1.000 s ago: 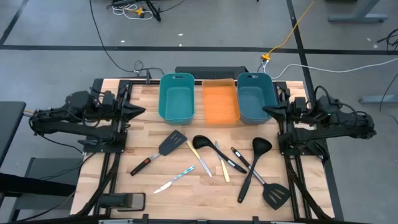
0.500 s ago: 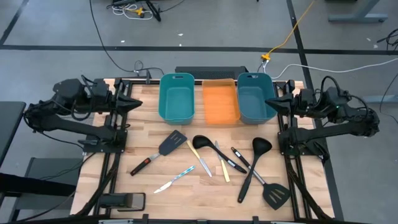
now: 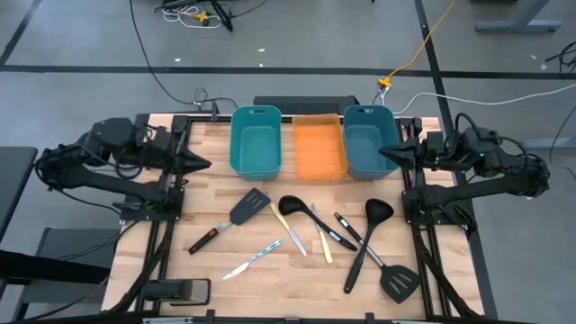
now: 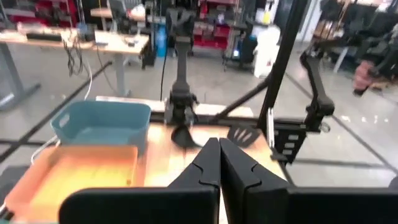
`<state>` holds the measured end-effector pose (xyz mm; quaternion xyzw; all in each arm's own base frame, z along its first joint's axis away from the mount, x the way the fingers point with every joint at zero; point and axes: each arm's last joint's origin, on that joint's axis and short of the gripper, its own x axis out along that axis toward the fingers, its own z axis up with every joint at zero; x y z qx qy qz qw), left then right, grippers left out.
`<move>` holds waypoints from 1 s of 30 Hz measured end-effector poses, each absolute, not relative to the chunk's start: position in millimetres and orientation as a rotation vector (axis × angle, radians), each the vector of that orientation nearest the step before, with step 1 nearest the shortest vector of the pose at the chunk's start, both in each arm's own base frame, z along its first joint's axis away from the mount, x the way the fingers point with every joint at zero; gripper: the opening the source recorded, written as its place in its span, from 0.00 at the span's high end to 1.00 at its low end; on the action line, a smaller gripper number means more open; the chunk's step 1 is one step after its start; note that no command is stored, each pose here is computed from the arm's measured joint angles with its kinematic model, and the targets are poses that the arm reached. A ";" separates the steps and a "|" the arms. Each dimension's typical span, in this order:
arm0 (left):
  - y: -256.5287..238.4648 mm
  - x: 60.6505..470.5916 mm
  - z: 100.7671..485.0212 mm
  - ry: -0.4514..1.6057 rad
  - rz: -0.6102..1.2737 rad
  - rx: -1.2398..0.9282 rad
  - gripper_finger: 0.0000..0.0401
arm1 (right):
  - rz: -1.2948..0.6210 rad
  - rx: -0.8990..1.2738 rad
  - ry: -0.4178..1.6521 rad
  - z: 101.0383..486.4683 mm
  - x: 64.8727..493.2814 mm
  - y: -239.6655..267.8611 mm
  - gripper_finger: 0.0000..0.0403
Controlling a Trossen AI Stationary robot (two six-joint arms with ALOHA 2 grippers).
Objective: Pick & Place Kitchen Items
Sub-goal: Put the left black spatula into the blue bin
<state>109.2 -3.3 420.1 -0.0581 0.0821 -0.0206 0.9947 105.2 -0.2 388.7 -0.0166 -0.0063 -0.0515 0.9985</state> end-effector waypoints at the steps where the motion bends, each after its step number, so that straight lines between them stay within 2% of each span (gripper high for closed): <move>1: -3.3 109.7 418.8 0.177 -0.041 -0.116 1.00 | -0.103 -0.034 -0.007 388.1 105.3 -0.2 0.99; 20: -4.6 110.9 407.9 0.296 -0.073 -0.148 0.99 | -0.105 -0.043 0.002 387.3 105.2 -0.3 0.99; 30: -7.1 133.7 399.6 0.385 -0.132 -0.196 1.00 | -0.106 -0.043 0.002 387.3 105.2 -0.3 0.99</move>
